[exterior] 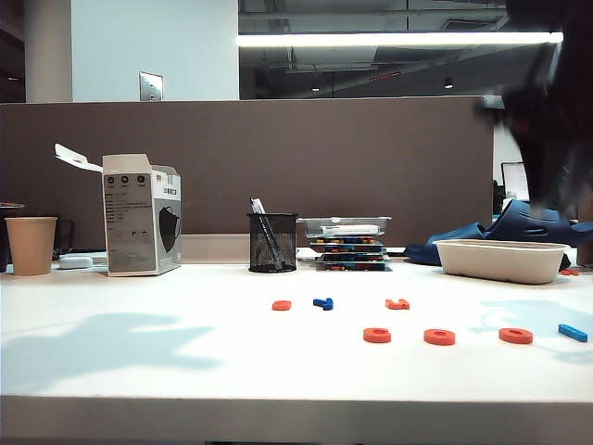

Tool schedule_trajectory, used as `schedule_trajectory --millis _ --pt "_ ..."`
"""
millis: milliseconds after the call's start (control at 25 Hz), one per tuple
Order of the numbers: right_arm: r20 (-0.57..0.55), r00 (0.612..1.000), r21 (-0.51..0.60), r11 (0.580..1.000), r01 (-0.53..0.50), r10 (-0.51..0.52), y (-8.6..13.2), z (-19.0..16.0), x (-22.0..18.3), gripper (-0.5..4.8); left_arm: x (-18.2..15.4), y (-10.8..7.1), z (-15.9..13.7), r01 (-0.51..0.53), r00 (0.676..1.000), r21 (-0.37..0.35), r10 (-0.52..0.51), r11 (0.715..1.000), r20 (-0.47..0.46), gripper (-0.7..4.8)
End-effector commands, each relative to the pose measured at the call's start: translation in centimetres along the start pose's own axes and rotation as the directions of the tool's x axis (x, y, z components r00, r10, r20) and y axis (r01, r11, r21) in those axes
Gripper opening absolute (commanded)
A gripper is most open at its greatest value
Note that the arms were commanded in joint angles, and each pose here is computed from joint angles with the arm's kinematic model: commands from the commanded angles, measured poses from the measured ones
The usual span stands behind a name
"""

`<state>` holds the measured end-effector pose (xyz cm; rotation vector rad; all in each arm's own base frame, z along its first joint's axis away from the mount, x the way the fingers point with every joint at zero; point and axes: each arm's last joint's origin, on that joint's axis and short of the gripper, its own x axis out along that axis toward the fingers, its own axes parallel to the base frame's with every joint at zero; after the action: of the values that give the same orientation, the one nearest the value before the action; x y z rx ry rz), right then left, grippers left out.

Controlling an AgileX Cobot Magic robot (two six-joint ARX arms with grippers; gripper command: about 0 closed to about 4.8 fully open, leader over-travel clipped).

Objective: Select the appropriate letters from the row of letter magnets placed on the table to arrange into the word "cool".

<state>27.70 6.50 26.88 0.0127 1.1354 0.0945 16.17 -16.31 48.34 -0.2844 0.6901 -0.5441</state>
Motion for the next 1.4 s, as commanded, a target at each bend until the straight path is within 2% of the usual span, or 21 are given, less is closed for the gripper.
schedule_trajectory --millis 40,160,360,441,561,641,681,801,881,1041,1122,1242,1322,1402 --pt "0.103 0.992 -0.010 0.998 0.067 -0.066 -1.2 1.2 -3.6 0.65 -0.2 -0.1 0.1 0.010 1.000 0.003 -0.010 1.000 0.010 -0.03" --pt "0.196 0.974 0.036 0.993 0.112 -0.117 -3.3 1.2 -6.6 -0.07 -0.2 -0.1 0.1 0.009 1.000 0.003 -0.009 1.000 0.009 -0.03" --pt "0.296 0.935 0.151 0.976 0.155 -0.194 -8.2 -0.7 -11.0 -0.07 -0.2 -0.1 0.1 0.010 1.000 0.003 -0.010 1.000 0.010 -0.03" --pt "0.328 0.923 0.202 0.969 0.142 -0.203 -10.2 -1.9 -12.6 -0.07 -0.2 -0.1 0.1 0.010 1.000 0.003 -0.010 1.000 0.010 -0.03" --pt "0.398 0.895 0.314 0.946 0.074 -0.202 -11.8 -3.7 -14.7 -0.07 -0.2 -0.1 0.1 0.010 1.000 0.003 -0.010 1.000 0.011 -0.03" --pt "0.418 0.886 0.312 0.948 0.067 -0.200 -11.4 -4.2 -15.1 -0.07 -0.2 -0.2 0.4 0.019 0.999 0.025 -0.020 1.000 0.041 -0.04" --pt "0.427 0.887 0.277 0.959 0.054 -0.173 -10.7 -4.2 -15.0 -0.07 -0.2 -0.3 0.8 -0.002 0.995 0.075 -0.006 0.997 0.097 -0.04" --pt "0.439 0.888 0.229 0.973 0.035 -0.136 -9.6 -4.1 -15.0 -0.07 -0.4 0.1 1.8 -0.087 0.975 0.130 0.057 0.988 0.216 -0.05" --pt "0.455 0.885 0.197 0.980 0.013 -0.103 -9.0 -4.1 -15.1 -0.07 -0.6 1.0 2.8 -0.146 0.957 0.143 0.103 0.979 0.272 -0.05" --pt "0.493 0.866 0.168 0.986 -0.009 -0.076 -8.2 -4.7 -16.1 -0.07 -2.5 5.5 5.6 -0.291 0.902 0.094 0.240 0.952 0.360 -0.05" --pt "0.515 0.853 0.170 0.985 -0.012 -0.078 -8.0 -5.2 -16.6 -0.07 -3.4 6.9 6.3 -0.335 0.879 0.084 0.280 0.938 0.385 -0.05" --pt "0.552 0.830 0.176 0.984 -0.019 -0.082 -7.6 -6.5 -17.1 -0.07 -5.8 9.4 7.3 -0.440 0.817 0.071 0.366 0.895 0.445 -0.05" --pt "0.558 0.826 0.178 0.984 -0.026 -0.079 -7.4 -7.8 -16.6 -0.07 -7.6 10.0 7.1 -0.481 0.781 0.036 0.410 0.876 0.470 -0.05" --pt "0.562 0.826 0.171 0.984 -0.057 -0.050 -7.1 -9.3 -15.7 -0.07 -9.5 10.3 6.0 -0.542 0.745 0.003 0.479 0.840 0.464 -0.05"
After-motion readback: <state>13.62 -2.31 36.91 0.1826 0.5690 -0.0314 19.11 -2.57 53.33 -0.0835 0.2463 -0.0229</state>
